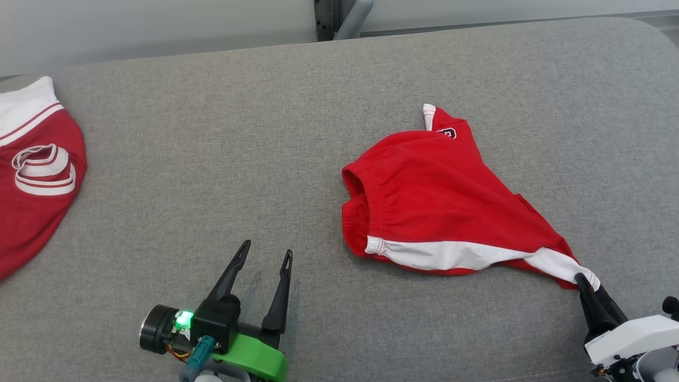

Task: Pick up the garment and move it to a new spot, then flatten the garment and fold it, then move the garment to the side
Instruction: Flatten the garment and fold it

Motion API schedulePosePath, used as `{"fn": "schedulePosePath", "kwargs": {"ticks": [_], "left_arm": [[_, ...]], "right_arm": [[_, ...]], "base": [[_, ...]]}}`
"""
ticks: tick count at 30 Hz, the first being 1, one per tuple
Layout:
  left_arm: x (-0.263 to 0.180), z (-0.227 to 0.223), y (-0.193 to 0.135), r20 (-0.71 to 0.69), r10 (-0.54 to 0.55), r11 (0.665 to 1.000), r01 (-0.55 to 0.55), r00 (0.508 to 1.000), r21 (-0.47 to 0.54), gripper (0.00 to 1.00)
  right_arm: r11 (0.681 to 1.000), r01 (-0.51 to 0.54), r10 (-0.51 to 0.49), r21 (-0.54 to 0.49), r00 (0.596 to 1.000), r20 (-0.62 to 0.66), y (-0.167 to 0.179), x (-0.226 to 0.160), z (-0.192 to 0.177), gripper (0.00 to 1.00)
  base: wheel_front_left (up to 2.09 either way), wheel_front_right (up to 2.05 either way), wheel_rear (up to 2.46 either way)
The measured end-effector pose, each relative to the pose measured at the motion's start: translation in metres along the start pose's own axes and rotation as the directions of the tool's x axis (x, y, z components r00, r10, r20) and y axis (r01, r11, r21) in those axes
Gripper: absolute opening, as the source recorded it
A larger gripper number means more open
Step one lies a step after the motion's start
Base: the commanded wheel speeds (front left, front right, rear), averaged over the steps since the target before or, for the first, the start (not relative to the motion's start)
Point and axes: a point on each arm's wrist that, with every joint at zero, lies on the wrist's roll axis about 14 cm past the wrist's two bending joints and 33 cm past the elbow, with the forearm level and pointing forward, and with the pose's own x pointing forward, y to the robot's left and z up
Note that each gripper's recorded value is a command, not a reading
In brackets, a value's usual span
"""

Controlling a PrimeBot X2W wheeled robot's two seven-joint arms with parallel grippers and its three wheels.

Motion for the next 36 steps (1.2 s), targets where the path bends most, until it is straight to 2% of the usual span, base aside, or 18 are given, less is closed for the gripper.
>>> {"fn": "schedulePosePath", "kwargs": {"ticks": [1,2,3,6,9,14,18,20,26,30,36], "left_arm": [[0.0,0.0,0.001,-0.001,0.002,1.0,-0.002,1.0,0.0,1.0],[0.0,-0.001,0.001,-0.002,0.003,1.0,-0.003,1.0,0.001,1.0],[0.0,-0.001,0.002,-0.004,0.004,1.0,-0.004,1.0,0.001,1.0],[0.001,-0.001,0.001,-0.002,0.004,1.0,-0.004,1.0,0.001,1.0],[0.002,0.002,-0.002,0.009,-0.008,1.0,0.008,1.0,-0.01,1.0],[0.008,0.01,-0.03,0.042,-0.096,0.983,0.102,0.994,-0.152,1.0],[0.009,-0.011,-0.066,-0.054,-0.243,0.961,0.232,0.969,-0.152,1.0],[0.013,-0.014,-0.075,-0.077,-0.286,0.95,0.271,0.955,-0.158,1.0],[0.028,-0.019,-0.08,-0.115,-0.341,0.938,0.329,0.933,-0.112,1.0],[0.028,-0.028,-0.097,-0.171,-0.403,0.914,0.389,0.899,-0.112,1.0],[0.031,-0.038,-0.101,-0.217,-0.43,0.903,0.415,0.877,-0.109,1.0]], "right_arm": [[1.0,0.001,-0.001,0.0,1.0,-0.006,0.0,0.001,-0.002,0.37],[1.0,0.001,-0.001,0.0,1.0,-0.009,0.0,0.001,-0.003,0.37],[1.0,0.0,0.0,0.0,1.0,-0.009,0.0,0.002,-0.003,0.0],[1.0,-0.011,0.011,-0.001,1.0,0.009,0.004,0.003,0.003,0.0],[0.999,-0.022,0.023,-0.047,0.999,0.028,0.003,0.001,0.013,0.0],[0.986,-0.031,0.036,-0.163,0.999,0.033,-0.001,-0.004,0.022,0.0],[0.983,-0.039,0.047,-0.181,0.998,0.04,0.002,-0.005,0.024,0.0],[0.982,-0.042,0.05,-0.186,0.998,0.037,0.002,-0.005,0.024,0.0],[0.979,-0.048,0.054,-0.198,0.998,0.026,0.003,-0.006,0.02,0.0],[0.977,-0.045,0.052,-0.206,0.998,0.03,0.002,-0.008,0.023,0.0],[0.976,-0.04,0.047,-0.214,0.998,0.029,-0.001,-0.01,0.024,0.0]], "base": [[0.0,0.0,0.0],[0.0,0.0,0.0],[0.0,0.0,0.0],[0.0,0.0,0.0],[0.0,0.0,0.0],[0.0,0.0,0.0],[0.0,0.0,0.0],[0.0,0.0,0.0],[0.0,0.0,0.0],[0.0,0.0,0.0],[0.0,0.0,0.0]]}}
